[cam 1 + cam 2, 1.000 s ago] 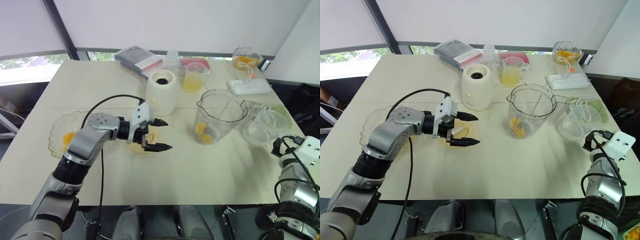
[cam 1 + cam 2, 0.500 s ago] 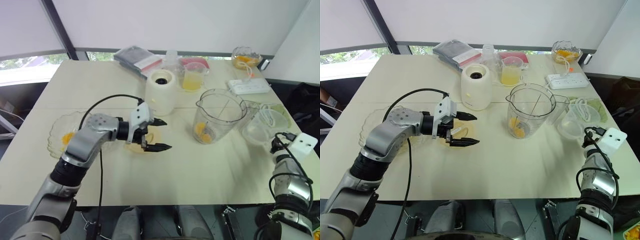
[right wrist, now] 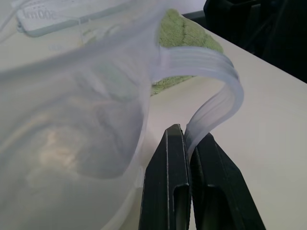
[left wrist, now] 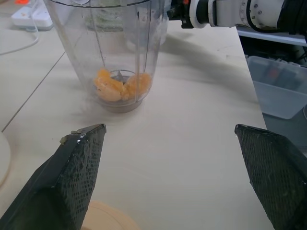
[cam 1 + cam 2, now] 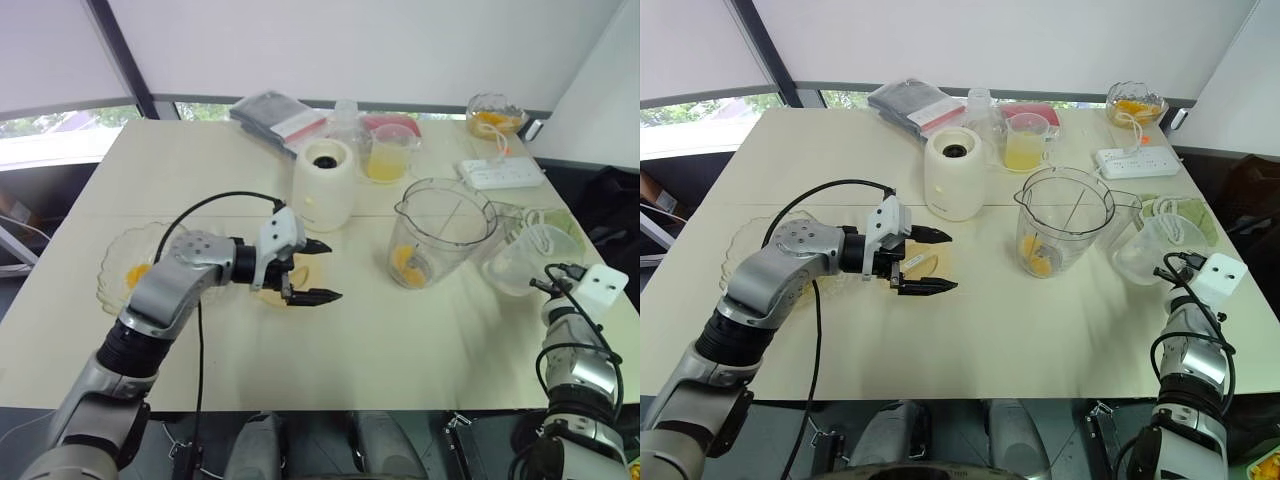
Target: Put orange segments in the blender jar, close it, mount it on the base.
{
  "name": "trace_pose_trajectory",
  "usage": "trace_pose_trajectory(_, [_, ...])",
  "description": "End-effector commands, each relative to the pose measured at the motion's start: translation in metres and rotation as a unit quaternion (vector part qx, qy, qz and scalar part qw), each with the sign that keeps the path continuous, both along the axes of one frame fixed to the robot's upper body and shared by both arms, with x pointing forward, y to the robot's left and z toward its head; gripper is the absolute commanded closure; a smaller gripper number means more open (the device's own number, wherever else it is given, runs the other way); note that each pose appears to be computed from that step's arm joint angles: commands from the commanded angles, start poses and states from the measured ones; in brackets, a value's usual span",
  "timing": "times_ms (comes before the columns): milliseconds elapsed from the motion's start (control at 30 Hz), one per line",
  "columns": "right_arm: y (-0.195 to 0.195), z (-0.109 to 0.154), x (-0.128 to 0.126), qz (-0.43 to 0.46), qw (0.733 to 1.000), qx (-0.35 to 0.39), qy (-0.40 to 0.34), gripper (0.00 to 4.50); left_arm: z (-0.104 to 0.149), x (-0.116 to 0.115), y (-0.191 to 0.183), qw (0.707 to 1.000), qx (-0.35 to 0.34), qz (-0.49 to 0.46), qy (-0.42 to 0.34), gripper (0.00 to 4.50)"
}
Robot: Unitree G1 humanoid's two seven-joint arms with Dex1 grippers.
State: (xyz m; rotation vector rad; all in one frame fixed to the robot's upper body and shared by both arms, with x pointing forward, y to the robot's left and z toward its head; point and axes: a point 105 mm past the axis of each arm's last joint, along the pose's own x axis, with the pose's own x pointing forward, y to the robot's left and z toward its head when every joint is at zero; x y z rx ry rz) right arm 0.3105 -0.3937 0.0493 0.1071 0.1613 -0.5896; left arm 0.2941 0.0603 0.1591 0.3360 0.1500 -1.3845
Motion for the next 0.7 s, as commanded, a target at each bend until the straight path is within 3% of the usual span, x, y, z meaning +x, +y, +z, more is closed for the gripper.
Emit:
trace_pose_trajectory(33, [0.002,0.030,0.002,0.007,0.998,-0.047,-0.040,4.46,0.013,0.000,-0.002,1.000,-0.009,-0.005,-0.026,0.00])
trace_pose_trajectory(267, [0.017,0.062,0.001,0.062,0.985,-0.163,-0.014,4.46,0.012,-0.001,-0.006,1.000,-0.014,-0.008,-0.023,0.00])
trace_pose_trajectory(700, [0.010,0.130,0.011,0.057,0.989,-0.123,-0.056,4.46,0.009,-0.002,-0.014,0.999,-0.026,-0.011,-0.019,0.00])
